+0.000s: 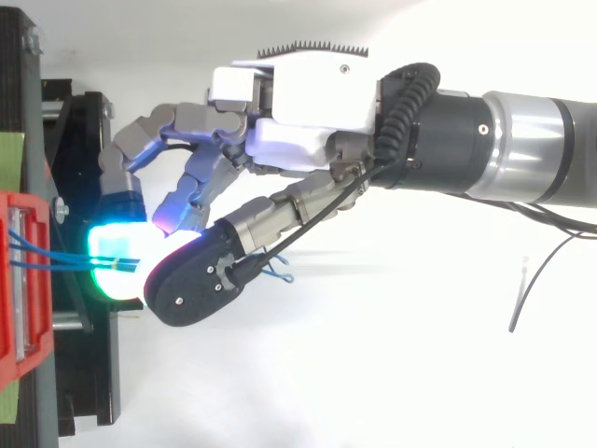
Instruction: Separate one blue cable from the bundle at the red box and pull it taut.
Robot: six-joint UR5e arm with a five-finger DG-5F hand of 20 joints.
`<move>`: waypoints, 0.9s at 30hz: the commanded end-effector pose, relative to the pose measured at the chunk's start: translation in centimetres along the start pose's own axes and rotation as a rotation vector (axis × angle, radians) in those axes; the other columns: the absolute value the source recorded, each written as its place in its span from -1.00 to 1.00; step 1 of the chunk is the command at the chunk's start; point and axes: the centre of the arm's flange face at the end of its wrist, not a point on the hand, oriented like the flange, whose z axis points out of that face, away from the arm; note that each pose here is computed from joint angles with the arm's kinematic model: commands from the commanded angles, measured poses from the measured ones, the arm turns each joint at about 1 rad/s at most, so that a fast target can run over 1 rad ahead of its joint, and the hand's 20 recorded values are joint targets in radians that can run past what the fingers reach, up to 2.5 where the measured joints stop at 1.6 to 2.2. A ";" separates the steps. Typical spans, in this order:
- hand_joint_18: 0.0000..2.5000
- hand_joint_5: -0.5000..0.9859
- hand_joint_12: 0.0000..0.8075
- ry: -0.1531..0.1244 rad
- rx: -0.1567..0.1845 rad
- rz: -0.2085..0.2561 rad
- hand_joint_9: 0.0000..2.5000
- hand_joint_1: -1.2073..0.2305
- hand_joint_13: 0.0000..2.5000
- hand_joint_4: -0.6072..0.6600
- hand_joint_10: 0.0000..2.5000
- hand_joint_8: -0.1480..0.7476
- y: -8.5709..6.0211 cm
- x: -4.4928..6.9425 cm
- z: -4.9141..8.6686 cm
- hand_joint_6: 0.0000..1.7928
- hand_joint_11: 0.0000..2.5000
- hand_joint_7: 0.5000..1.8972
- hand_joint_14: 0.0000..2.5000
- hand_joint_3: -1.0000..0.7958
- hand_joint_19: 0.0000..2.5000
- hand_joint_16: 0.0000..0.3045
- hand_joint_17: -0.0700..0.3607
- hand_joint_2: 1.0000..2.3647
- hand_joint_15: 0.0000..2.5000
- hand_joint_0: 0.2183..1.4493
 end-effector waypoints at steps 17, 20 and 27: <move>-0.32 -0.56 0.01 0.002 0.007 -0.002 -0.17 -0.44 -0.24 0.10 -0.98 0.03 -0.1 0.0 -0.1 -0.11 -0.14 -0.25 -0.98 -0.44 -0.44 -0.67 -0.15 -1.00 -0.52 -0.47; -0.33 -0.56 -0.02 0.001 0.007 -0.002 -0.17 -0.44 -0.25 0.09 -0.98 0.02 0.0 -0.1 -0.1 -0.09 -0.13 -0.24 -0.98 -0.44 -0.44 -0.68 -0.17 -1.00 -0.53 -0.38; -0.32 -0.57 -0.02 -0.004 0.008 -0.002 -0.16 -0.41 -0.24 -0.09 -0.98 0.02 -0.2 -0.2 -0.1 -0.01 -0.13 -0.14 -0.98 -0.06 -0.44 -0.69 -0.18 -0.97 -0.53 -0.37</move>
